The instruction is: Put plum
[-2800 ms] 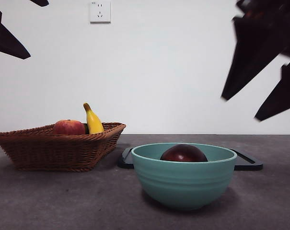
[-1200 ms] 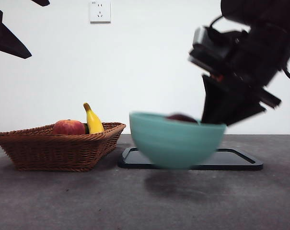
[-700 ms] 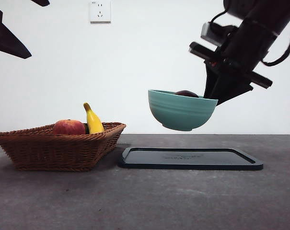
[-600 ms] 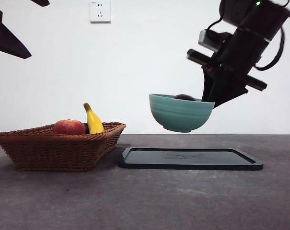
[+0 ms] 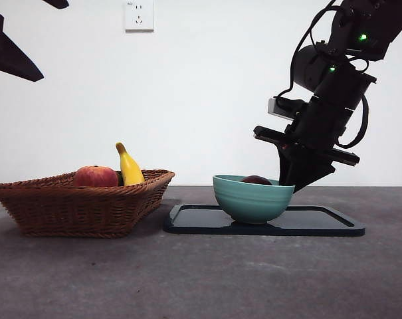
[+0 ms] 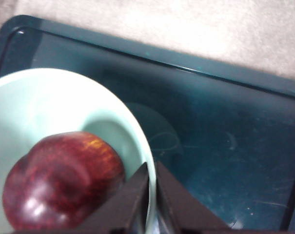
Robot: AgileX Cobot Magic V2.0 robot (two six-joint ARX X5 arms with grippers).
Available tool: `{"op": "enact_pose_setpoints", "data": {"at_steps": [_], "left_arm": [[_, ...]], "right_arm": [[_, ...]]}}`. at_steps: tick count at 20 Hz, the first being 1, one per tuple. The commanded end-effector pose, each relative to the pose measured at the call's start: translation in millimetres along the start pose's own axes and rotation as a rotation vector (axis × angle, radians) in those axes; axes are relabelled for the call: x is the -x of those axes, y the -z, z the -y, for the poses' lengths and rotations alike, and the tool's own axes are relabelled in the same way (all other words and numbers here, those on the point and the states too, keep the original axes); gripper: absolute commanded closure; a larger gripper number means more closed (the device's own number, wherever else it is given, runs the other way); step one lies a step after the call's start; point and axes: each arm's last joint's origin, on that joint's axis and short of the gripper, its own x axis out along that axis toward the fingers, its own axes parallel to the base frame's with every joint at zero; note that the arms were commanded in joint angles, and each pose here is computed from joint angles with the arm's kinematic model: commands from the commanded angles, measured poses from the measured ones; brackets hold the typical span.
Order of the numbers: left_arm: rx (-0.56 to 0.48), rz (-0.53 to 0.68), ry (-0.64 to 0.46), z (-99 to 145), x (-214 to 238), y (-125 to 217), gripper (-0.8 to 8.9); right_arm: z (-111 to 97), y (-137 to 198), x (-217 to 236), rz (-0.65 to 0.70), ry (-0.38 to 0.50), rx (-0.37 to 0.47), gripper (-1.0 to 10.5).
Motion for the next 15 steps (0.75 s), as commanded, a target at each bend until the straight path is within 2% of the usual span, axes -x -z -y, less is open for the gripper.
{"op": "enact_pose_setpoints", "data": {"at_steps": [1, 3, 5, 6, 8, 12, 15], "left_arm": [[-0.021, 0.008, 0.008, 1, 1, -3, 4.11], [-0.021, 0.008, 0.008, 1, 1, -3, 4.11], [-0.02, 0.008, 0.008, 1, 1, -3, 4.11], [-0.02, 0.008, 0.008, 1, 1, -3, 4.11], [-0.02, 0.008, 0.008, 1, 1, -3, 4.11], [-0.022, 0.009, 0.007, 1, 1, -3, 4.11], [-0.021, 0.008, 0.007, 1, 1, -3, 4.11]], "right_arm": [[-1, -4, -5, -0.001, -0.001, 0.014, 9.4], [-1, -3, -5, -0.013, 0.001, 0.011, 9.3], [-2, -4, -1, -0.003, -0.001, 0.013, 7.9], [-3, -5, 4, 0.009, -0.003, 0.014, 7.5], [-8, -9, 20, 0.048, -0.008, 0.023, 7.5], [-24, -13, 85, 0.152, -0.026, 0.053, 7.5], [-38, -2, 142, 0.196, -0.065, 0.092, 7.5]]}}
